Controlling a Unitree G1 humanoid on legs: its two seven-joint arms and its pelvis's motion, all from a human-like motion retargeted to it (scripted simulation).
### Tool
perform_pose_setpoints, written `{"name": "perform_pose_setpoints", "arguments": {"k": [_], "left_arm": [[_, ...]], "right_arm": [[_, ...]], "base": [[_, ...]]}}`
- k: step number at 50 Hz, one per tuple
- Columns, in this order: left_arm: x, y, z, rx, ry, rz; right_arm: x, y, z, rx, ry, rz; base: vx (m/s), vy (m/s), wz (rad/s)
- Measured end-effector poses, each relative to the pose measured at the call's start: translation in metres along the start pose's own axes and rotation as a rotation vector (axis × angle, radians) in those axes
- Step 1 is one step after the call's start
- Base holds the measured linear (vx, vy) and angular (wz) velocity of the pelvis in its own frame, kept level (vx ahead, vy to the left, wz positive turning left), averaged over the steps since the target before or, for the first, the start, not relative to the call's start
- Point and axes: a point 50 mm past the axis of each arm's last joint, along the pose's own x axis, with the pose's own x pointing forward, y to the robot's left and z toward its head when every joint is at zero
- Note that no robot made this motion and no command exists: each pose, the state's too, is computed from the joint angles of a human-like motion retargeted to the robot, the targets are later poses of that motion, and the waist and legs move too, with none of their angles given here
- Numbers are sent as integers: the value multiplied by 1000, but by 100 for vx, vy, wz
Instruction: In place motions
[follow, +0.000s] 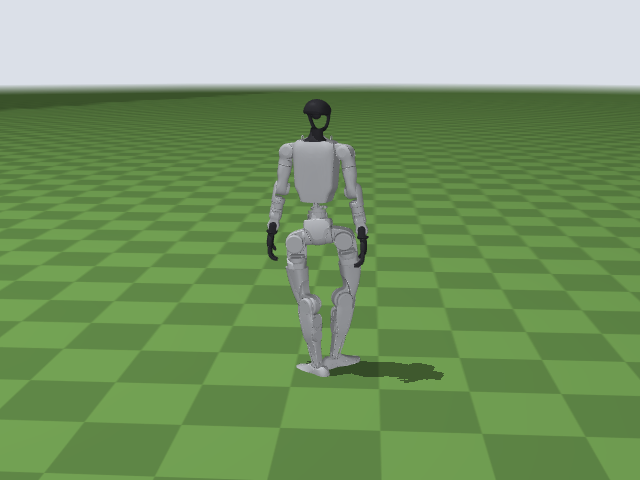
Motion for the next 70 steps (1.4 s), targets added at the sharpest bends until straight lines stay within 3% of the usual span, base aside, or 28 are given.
{"name": "perform_pose_setpoints", "arguments": {"k": [6, 20, 33, 42, 56, 63, 70], "left_arm": [[0, -29, 13, 19, -28, -92], [-14, -79, 80, 327, -264, -221], [-1, -43, 1, 123, 24, -114], [0, -52, -29, 68, 79, -140], [1, -50, -17, 122, 40, -161], [-2, -52, 31, 215, -95, -175], [-8, -56, 66, 265, -226, -191]], "right_arm": [[1, 9, 3, 24, -6, 24], [1, 20, 9, 41, -11, 45], [-12, 2, 65, -214, -180, -16], [-20, -17, 84, -135, -228, -56], [-5, -11, 21, -53, -17, -21], [0, -1, -19, 133, 80, 14], [1, 3, -26, 143, 103, 5]], "base": [[-31, 19, -129], [-22, 16, -46], [-20, 6, -60], [-21, 12, -285], [2, -1, -120], [6, -3, -14], [4, -2, -18]]}}
